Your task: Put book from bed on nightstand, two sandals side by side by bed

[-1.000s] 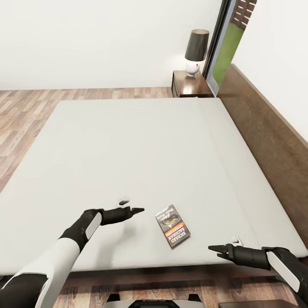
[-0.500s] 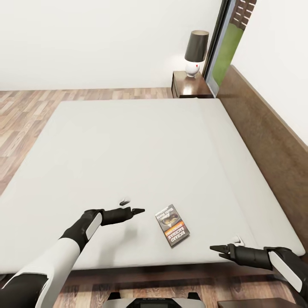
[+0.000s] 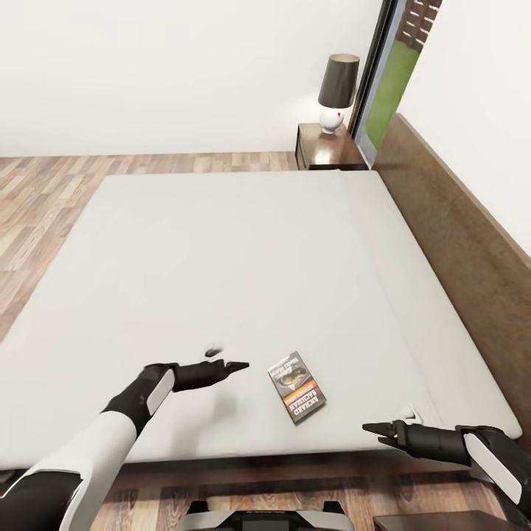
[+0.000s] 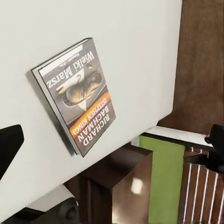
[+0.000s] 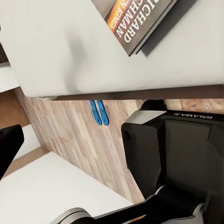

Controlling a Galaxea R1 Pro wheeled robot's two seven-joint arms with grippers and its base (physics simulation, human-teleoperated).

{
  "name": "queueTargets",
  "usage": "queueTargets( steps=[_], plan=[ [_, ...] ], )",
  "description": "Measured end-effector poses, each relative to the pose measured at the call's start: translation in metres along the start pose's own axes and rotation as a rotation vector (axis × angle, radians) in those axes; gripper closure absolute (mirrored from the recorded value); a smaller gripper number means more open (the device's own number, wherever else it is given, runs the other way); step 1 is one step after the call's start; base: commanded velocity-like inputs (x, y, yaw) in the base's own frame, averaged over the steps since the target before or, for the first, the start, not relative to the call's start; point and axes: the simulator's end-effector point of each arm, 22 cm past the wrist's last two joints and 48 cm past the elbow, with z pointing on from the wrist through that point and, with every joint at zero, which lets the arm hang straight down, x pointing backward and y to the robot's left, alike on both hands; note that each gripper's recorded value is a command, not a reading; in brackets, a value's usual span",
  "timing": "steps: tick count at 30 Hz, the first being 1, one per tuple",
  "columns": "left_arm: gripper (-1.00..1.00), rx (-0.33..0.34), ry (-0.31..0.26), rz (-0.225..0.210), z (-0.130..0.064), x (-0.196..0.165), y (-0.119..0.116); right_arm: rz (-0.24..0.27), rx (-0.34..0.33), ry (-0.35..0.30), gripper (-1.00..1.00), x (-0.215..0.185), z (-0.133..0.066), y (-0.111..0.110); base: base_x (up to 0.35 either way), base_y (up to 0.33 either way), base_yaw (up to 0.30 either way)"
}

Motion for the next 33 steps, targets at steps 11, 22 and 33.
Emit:
queueTargets(
  steps=[11,22,33],
  plan=[
    [-1.00,0.268,0.000,-0.022,-0.035,0.009,-0.041,-0.002,0.002,0.000,-1.00,0.005,-0.006,0.004,0.000,0.000,0.000],
    [-1.00,0.204,-0.024,-0.018,-0.059,0.015,-0.003,-0.002,0.006,0.002,-1.00,0.007,-0.006,0.004,0.000,0.000,0.000],
    [-1.00,0.199,-0.030,-0.015,-0.059,0.023,0.003,-0.004,0.011,0.002,-1.00,0.007,-0.007,0.003,0.000,0.000,0.000]
  ],
)
